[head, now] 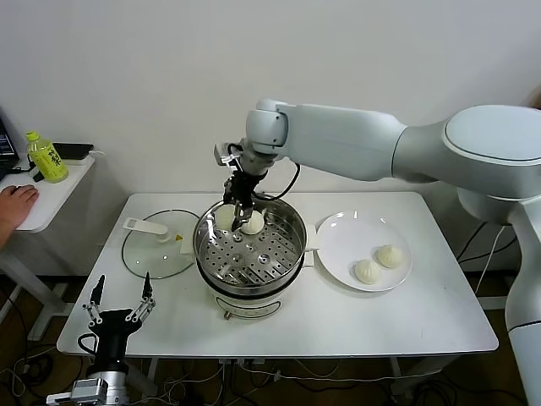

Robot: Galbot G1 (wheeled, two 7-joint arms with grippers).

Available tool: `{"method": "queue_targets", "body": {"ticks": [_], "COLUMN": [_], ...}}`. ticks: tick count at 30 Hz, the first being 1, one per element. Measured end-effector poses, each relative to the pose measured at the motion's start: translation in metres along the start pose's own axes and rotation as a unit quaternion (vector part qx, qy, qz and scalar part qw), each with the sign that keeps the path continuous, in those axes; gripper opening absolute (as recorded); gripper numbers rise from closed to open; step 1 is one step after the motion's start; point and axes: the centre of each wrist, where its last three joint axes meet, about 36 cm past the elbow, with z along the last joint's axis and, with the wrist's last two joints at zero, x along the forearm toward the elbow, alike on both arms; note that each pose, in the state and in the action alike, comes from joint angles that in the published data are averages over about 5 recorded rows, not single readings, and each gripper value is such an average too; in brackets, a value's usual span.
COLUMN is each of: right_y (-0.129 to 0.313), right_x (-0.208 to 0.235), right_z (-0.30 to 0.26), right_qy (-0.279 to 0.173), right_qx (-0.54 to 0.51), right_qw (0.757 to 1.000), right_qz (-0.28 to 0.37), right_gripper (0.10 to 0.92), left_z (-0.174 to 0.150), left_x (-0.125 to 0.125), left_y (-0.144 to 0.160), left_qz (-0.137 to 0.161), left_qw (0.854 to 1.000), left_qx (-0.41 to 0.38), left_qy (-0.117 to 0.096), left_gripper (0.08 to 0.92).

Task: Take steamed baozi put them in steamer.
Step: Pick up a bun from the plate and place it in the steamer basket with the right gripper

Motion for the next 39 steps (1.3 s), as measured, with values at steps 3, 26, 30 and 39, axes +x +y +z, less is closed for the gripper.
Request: {"method": "queue_targets", "body": {"ticks": [3, 26, 30, 39], "right_y": [0.003, 0.006, 0.006, 0.006], "right_x": [-0.013, -0.065, -0.068, -0.072], "right_z": [-0.001, -0.011, -0.010, -0.009], "right_qy": [0.002, 0.003, 0.005, 0.006], "right_qx": [0.002, 0.007, 0.007, 0.008], "right_qw": [1.000, 1.000, 1.000, 1.000], "right_qz": [-0.007, -0.022, -0.021, -0.019], "right_gripper": [0.712, 0.712, 0.712, 0.729], "left_z": [0.000, -0.001, -0.001, 0.000], "left_x": [0.000, 0.003, 0.003, 0.003], "left_y": [0.000, 0.000, -0.001, -0.001], "left_qz": [0.000, 0.000, 0.000, 0.000], "left_qw": [1.000, 1.000, 1.000, 1.000], "left_qx": [0.000, 0.001, 0.002, 0.002], "left_qy": [0.000, 0.000, 0.000, 0.001], "left_gripper": [0.823, 0.823, 0.823, 0.823]}}
